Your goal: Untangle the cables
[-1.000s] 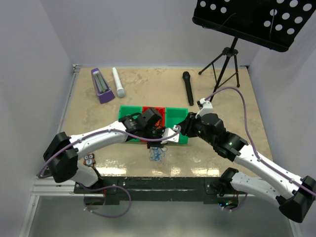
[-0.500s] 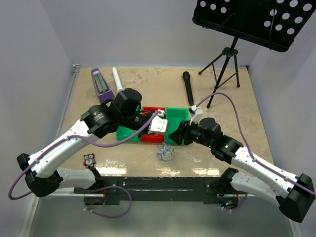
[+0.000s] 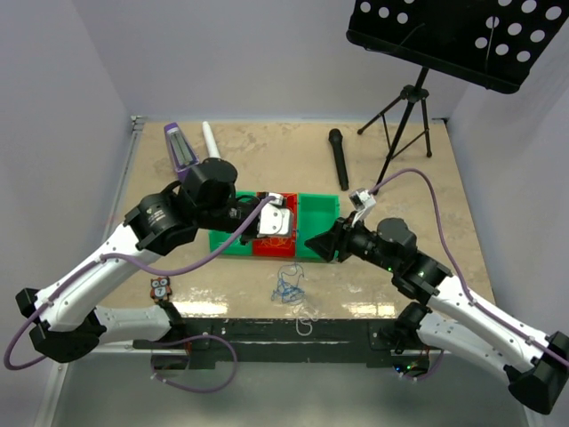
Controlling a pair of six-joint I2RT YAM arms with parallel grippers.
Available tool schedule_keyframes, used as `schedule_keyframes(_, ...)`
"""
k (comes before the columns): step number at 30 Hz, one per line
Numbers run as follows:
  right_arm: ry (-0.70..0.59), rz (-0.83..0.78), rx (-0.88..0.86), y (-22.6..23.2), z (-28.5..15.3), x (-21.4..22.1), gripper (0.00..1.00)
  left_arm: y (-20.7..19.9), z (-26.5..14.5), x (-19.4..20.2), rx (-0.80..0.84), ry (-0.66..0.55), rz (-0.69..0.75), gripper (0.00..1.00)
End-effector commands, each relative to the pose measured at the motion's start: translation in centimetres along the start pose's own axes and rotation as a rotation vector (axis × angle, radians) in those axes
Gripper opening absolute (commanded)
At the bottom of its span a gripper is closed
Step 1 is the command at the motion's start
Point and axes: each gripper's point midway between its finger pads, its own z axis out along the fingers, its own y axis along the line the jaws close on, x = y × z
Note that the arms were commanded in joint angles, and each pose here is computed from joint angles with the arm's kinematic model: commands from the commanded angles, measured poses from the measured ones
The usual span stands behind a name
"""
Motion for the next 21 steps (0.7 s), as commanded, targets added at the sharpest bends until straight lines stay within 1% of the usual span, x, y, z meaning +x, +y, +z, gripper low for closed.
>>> schedule_keyframes(1,-0.047,-0.009,0.005,0.0,-1.0,-0.8,0.50,2.1,-0.9,0.4,-0.141,0.021,-0.001,0.00)
schedule_keyframes(5,-0.067,-0.016,-0.032,0.6,-1.7,-0.9,0.50,4.2,-1.7,1.4,-0.278,0.062,-0.019,0.00)
schedule_keyframes(7,-0.073,-0.031,-0.087,1.6,-2.0,-1.0,0.50,4.8,-2.0,1.4,-0.312,0.065,-0.018,0.00)
schedule_keyframes(10,-0.075,-0.062,-0.152,2.9,-2.0,-1.3,0.50,4.6,-1.9,0.6,-0.290,0.042,-0.016,0.00)
schedule_keyframes(16,-0.069,-0.120,-0.152,3.4,-0.4,-2.5,0.50,4.6,-1.6,-1.9,-0.233,-0.019,-0.004,0.00)
schedule_keyframes(21,-0.071,-0.167,-0.159,3.7,1.0,-3.4,0.51,5.1,-1.6,-3.1,-0.232,-0.040,-0.008,0.00)
